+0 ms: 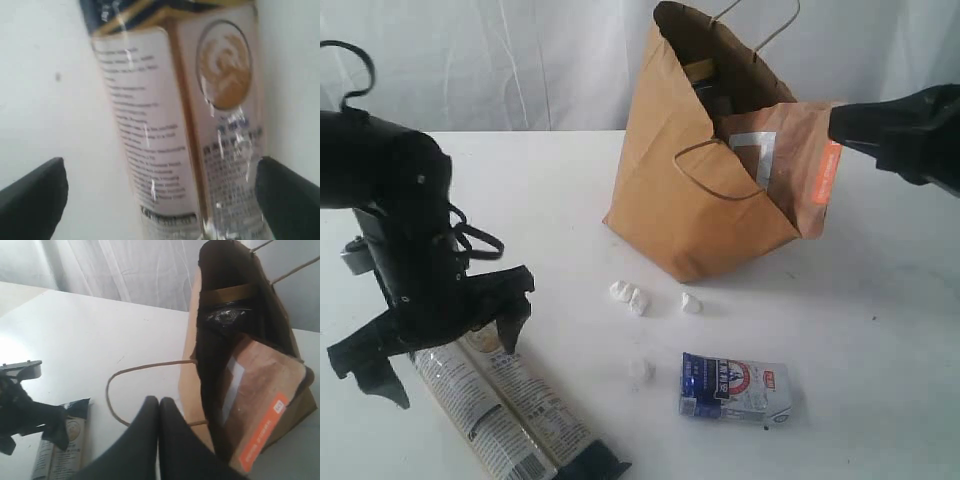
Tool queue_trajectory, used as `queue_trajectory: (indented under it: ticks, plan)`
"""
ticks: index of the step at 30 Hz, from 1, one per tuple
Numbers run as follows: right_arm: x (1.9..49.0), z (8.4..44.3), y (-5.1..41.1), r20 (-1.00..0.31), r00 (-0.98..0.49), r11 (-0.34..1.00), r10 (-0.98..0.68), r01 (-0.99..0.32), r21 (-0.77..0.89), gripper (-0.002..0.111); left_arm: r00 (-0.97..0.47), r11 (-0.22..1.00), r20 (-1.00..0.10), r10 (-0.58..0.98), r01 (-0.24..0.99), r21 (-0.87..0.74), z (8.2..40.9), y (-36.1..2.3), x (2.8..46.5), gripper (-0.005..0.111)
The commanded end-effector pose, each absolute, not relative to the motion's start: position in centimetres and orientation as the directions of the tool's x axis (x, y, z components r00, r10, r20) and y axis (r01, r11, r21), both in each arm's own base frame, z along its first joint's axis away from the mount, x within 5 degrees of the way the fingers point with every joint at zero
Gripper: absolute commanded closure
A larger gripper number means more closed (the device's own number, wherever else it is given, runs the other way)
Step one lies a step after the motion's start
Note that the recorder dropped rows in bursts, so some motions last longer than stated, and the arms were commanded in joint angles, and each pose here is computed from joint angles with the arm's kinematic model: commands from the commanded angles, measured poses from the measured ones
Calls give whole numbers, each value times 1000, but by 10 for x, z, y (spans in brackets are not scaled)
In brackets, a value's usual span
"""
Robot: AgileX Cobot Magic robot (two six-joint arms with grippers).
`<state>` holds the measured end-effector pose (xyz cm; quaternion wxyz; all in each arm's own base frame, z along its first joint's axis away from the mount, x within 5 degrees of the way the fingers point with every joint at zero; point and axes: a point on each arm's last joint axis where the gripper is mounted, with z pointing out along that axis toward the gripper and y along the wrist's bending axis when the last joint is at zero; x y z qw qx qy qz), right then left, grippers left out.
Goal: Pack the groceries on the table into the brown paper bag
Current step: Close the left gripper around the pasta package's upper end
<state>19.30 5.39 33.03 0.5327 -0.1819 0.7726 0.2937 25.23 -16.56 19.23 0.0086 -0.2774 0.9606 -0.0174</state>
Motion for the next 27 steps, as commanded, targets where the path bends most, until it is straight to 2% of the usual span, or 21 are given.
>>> queue_trajectory:
  ticks: [1,9,17,21,23,25,27]
  plan:
    - [185,331,61,-923,-385,684,17,-669,291,108,-757,763,-159,-633,-646,37,178,-179,245,2]
    - [171,332,71,-911,-412,543,-22,-770,336,108,-747,764,-238,-621,-644,28,153,-189,255,2]
    - [171,332,71,-911,-412,545,-21,-768,335,108,-767,802,-237,-596,-580,-141,139,-206,269,2]
    - [171,332,71,-911,-412,545,-21,-768,335,108,-754,781,-210,-623,-615,-112,138,-205,265,4]
    - [171,332,71,-911,-412,545,-21,-768,335,108,-756,781,-210,-619,-621,-65,138,-201,262,17]
    - [171,332,71,-911,-412,545,-21,-768,335,108,-776,798,-212,-594,-601,-36,137,-200,261,36]
    - [171,332,71,-911,-412,545,-21,-768,335,108,-808,831,-214,-548,-555,-32,137,-200,261,61]
